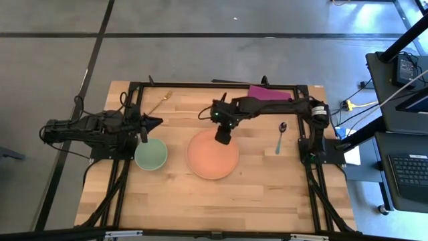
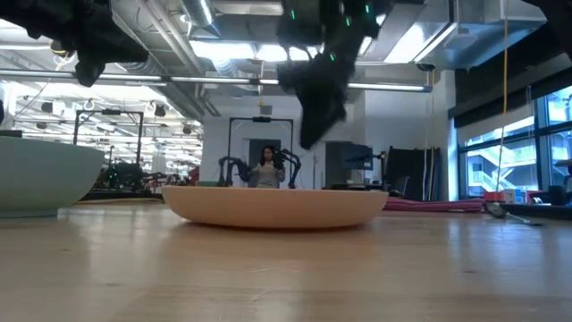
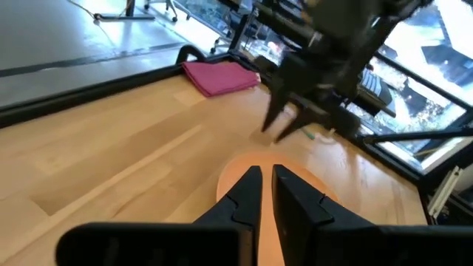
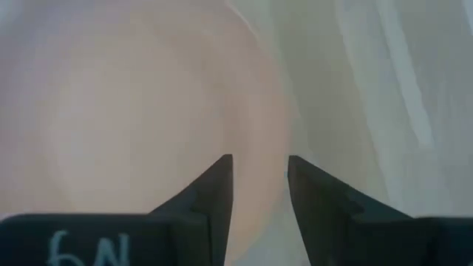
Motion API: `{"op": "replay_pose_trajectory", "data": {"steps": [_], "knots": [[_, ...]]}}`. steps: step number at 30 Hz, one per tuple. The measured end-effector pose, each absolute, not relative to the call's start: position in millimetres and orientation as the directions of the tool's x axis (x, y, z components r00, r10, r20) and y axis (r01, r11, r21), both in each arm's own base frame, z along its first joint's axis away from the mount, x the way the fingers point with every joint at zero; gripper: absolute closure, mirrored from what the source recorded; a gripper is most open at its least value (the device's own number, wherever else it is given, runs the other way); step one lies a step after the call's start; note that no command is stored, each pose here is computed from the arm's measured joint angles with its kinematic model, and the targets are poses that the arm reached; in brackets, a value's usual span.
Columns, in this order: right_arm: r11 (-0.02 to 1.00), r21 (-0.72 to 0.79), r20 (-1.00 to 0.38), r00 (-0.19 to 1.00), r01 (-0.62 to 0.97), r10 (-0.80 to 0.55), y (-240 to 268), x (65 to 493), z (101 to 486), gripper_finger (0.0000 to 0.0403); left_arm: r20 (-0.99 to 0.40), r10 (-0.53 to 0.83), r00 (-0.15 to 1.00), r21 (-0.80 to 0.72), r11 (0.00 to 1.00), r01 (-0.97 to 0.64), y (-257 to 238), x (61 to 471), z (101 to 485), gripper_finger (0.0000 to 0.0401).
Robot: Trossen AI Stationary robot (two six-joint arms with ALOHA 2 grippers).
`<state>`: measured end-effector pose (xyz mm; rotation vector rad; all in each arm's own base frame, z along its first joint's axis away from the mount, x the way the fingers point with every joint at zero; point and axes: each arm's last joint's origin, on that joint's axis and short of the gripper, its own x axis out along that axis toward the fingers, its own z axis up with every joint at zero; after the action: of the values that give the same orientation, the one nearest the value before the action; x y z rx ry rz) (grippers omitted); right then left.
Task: Set table place
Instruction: Put the green on the orange plate
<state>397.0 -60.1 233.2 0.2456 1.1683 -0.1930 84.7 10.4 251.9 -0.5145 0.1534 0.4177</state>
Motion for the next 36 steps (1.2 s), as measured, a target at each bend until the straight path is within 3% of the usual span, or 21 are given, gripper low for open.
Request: {"op": "replay_pose_trajectory", "data": {"steps": [5, 12, 16, 22, 26, 30, 36], "knots": [[0.986, 0.088, -0.891, 0.454, 0.139, 0.016, -17.8, 409.5, 267.5, 0.0272, -0.197, 0.349, 0.916, -0.454, 0.796, -0.401, 10.5, 86.0, 256.8, 0.0381], [1.0, -0.005, -0.91, 0.415, 0.017, -0.012, 60.9, 400.1, 282.0, 0.0272, -0.196, 0.353, 0.915, -0.482, 0.778, -0.403, 10.6, 85.9, 257.0, 0.0384], [0.996, -0.082, -0.912, 0.401, 0.018, -0.082, 102.5, 387.5, 275.7, 0.0272, -0.264, 0.312, 0.913, -0.551, 0.728, -0.408, 9.4, 84.7, 250.4, 0.0378], [0.982, -0.186, -0.904, 0.388, 0.021, -0.179, 151.9, 363.8, 268.2, 0.0272, -0.485, 0.216, 0.847, -0.611, 0.609, -0.505, 6.6, 79.7, 229.5, 0.0376], [0.969, -0.247, -0.878, 0.424, -0.004, -0.222, 174.6, 352.9, 268.5, 0.0272, -0.573, 0.211, 0.792, -0.57, 0.592, -0.569, 6.5, 84.5, 211.2, 0.0376], [0.954, -0.3, -0.852, 0.452, -0.011, -0.263, 184.5, 347.5, 269.3, 0.0272, -0.567, 0.174, 0.805, -0.591, 0.595, -0.545, 5.5, 95.6, 193.5, 0.0372], [0.948, -0.319, -0.842, 0.463, -0.015, -0.276, 186.5, 346.7, 269.6, 0.0272, -0.584, 0.074, 0.809, -0.654, 0.548, -0.522, 2.6, 105.0, 170.6, 0.0326]]}}
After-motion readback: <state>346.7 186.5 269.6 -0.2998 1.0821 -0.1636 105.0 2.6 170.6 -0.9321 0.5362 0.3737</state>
